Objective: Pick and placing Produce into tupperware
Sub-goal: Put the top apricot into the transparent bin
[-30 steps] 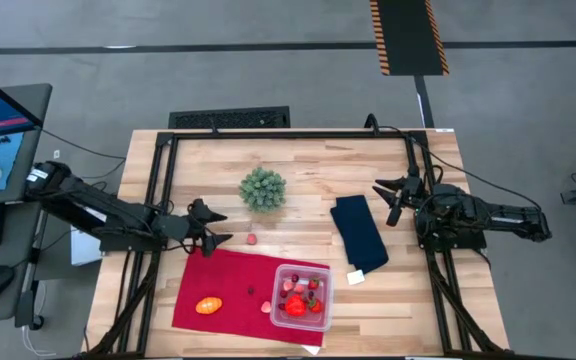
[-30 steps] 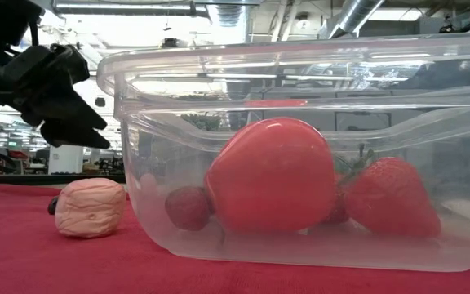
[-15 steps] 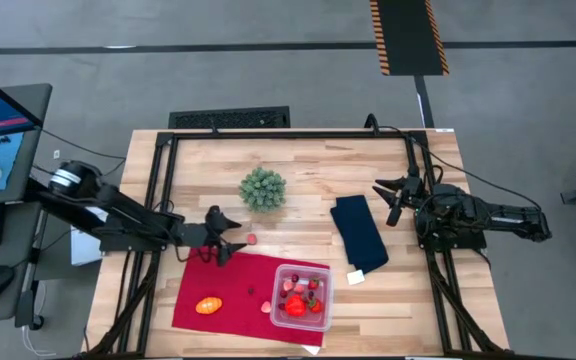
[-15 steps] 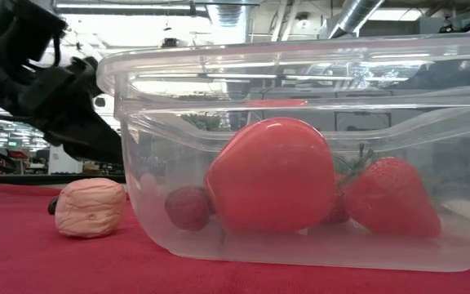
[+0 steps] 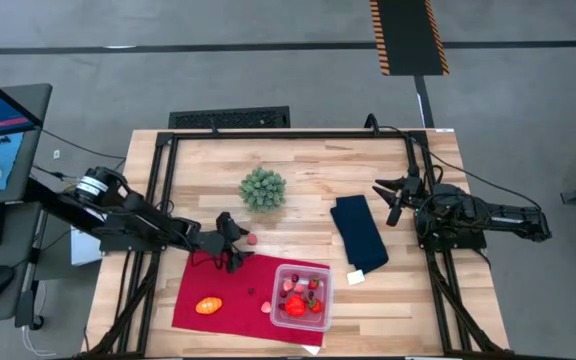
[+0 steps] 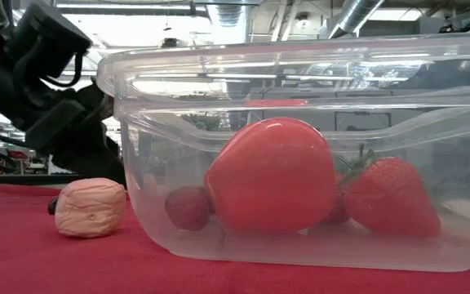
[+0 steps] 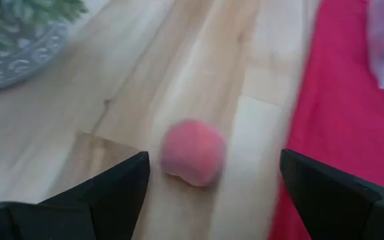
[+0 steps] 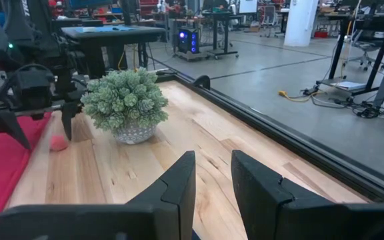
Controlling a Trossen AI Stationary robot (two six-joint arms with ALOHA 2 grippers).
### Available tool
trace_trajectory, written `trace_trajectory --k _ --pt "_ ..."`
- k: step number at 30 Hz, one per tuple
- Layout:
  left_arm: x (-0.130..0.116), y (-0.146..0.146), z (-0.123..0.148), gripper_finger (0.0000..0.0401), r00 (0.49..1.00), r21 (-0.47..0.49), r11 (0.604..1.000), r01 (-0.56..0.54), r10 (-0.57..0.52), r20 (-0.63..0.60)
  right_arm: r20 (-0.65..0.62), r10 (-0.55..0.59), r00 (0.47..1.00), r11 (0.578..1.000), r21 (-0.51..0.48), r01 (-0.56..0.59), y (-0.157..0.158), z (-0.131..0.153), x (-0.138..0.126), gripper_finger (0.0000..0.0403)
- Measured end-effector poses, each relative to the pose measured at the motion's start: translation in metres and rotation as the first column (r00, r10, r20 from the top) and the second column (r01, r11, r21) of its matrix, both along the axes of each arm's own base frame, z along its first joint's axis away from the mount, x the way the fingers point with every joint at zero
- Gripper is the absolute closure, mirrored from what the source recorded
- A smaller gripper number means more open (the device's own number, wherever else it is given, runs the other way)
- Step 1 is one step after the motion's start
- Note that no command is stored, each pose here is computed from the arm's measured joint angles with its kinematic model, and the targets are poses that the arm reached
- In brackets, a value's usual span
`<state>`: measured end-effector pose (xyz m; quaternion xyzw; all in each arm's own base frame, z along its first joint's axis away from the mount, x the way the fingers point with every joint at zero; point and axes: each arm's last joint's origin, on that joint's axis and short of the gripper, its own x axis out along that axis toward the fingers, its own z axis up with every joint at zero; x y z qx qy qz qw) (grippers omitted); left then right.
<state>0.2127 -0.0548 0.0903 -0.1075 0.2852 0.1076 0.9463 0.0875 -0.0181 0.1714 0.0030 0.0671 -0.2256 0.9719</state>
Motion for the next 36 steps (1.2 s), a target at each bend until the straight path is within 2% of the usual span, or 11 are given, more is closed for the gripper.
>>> trace_trajectory --k 4,12,36 --pt "0.002 0.005 -0.003 0.0075 1.0 0.006 1.0 -0.018 0.018 -0.013 0.0 0.0 1.0 1.0 0.0 0.0 0.0 0.0 0.0 0.0283" --pt "0.005 0.014 -0.002 0.0086 1.0 -0.051 0.999 -0.004 0.003 -0.015 0.0 0.0 1.0 1.0 0.0 0.0 0.0 0.0 0.0 0.0283" --pt "0.007 0.015 -0.001 0.0271 1.0 -0.076 0.997 0.007 -0.007 -0.004 0.0 0.0 1.0 1.0 0.0 0.0 0.0 0.0 0.0 0.0283"
